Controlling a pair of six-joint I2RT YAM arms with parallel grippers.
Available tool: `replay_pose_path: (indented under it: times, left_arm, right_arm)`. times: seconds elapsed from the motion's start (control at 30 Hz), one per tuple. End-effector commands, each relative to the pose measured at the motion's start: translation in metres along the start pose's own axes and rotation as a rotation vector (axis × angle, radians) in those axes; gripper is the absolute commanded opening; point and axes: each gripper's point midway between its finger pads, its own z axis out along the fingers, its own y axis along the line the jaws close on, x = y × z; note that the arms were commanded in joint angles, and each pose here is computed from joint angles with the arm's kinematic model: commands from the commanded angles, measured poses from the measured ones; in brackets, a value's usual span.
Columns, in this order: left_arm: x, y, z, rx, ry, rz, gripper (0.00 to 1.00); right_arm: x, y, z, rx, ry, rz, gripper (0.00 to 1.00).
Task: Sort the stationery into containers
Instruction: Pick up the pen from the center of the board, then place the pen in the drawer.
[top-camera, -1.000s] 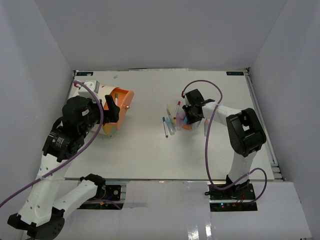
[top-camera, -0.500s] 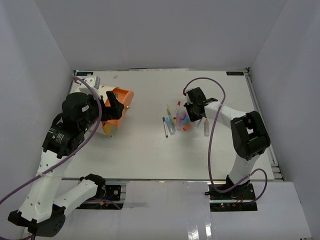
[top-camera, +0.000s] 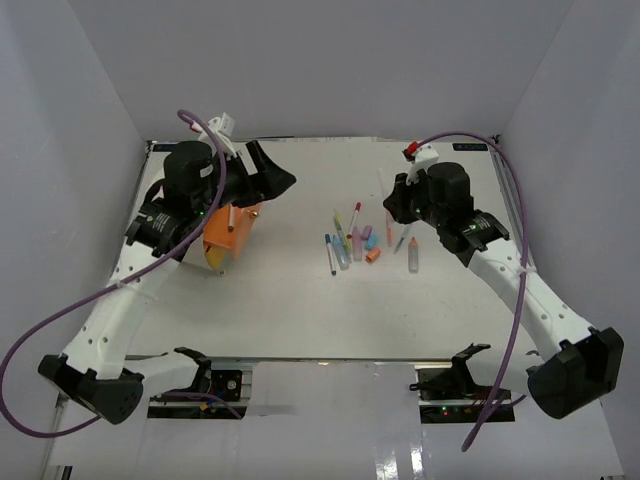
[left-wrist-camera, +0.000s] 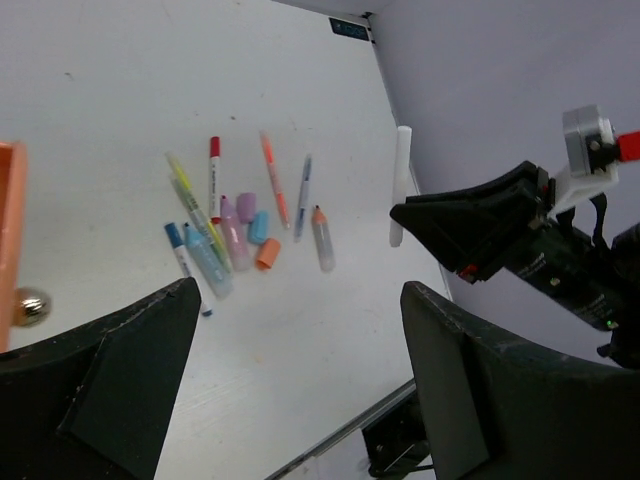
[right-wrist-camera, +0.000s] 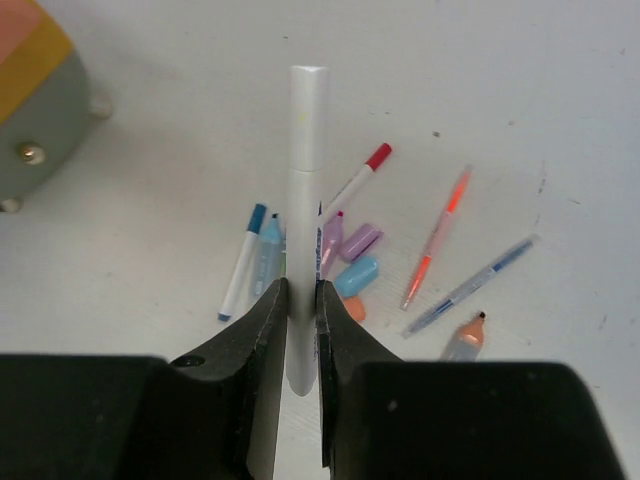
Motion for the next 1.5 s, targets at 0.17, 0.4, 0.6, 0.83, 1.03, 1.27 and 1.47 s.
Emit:
replay_pose_path:
  times: [0.17,0.4,0.6,0.83,1.03,1.27,1.47]
  left_arm:
    - [0.019,-0.086,0.068,0.123,-0.038,-0.013,0.91]
    - [0.042,-0.111,0.113,0.118,-0.065,0.004,0.86]
    - [0.067,-0.116,0.138,0.105,-0.031,0.03,0.72]
    - [0.084,-0.116,0.142,0.1,-0.003,0.033,0.53]
    - [0.092,-0.108,0.141,0.077,0.003,0.023,0.37]
    - [0.087,-0.102,0.134,0.057,-0.022,0.045,0.11]
    - [0.071,-0.09,0.119,0.01,-0.082,0.123,0.08]
  right_arm:
    - [-0.025,0.058,-0.042,-0.31,-0.19,0.114,0.15]
    - [-0.019,0.073,-0.053,-0.403,-0.207,0.156,0.15]
    - [-0.012,0.076,-0.052,-0.427,-0.209,0.168,0.16]
    - [-0.011,0.074,-0.05,-0.417,-0.219,0.171,0.16]
    - [-0.01,0.077,-0.047,-0.434,-0.215,0.181,0.16]
    - [-0.008,0.077,-0.043,-0.439,-0.21,0.184,0.22]
    - [0.002,0.076,-0.042,-0.435,-0.182,0.181,0.56]
